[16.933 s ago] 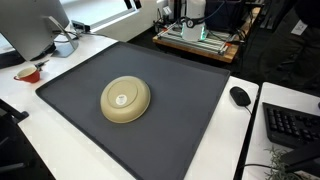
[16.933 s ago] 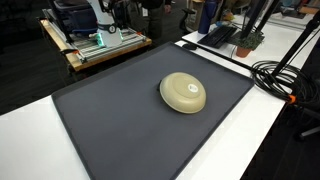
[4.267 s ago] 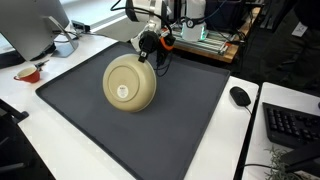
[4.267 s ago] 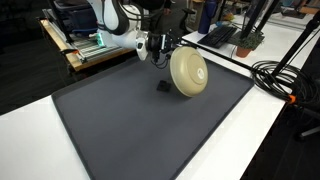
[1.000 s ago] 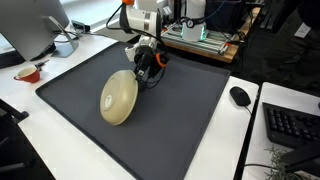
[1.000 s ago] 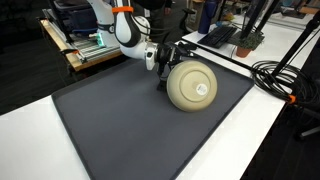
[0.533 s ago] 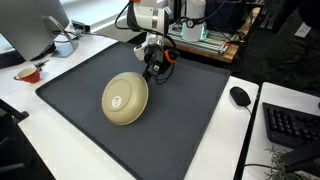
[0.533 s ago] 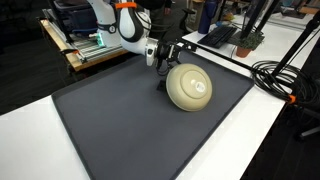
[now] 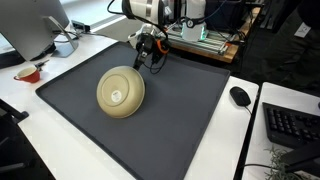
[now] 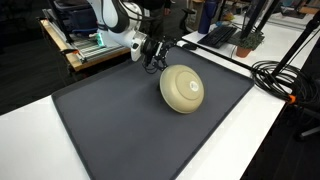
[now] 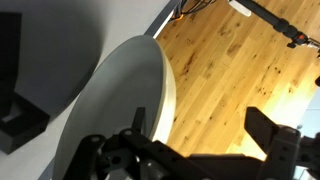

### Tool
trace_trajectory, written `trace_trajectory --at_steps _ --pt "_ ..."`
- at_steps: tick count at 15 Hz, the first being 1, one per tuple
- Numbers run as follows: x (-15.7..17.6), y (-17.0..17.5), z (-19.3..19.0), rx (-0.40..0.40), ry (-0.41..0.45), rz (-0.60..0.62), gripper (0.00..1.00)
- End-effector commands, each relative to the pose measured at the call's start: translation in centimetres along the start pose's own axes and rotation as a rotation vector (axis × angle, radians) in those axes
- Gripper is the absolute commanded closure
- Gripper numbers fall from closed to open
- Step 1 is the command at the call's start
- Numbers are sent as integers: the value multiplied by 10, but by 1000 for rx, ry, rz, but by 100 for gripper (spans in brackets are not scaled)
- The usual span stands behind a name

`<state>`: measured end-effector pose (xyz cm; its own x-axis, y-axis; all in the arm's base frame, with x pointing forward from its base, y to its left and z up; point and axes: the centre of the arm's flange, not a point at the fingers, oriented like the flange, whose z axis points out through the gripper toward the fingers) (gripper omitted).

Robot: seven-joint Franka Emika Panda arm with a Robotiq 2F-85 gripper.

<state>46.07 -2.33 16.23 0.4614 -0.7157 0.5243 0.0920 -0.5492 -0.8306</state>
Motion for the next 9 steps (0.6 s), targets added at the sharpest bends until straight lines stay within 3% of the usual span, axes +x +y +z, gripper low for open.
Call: trace_trajectory --at_steps 1,9 --pt "2 -17 -10 -33 37 36 0" --pt "-19 -14 -12 -116 -32 132 0"
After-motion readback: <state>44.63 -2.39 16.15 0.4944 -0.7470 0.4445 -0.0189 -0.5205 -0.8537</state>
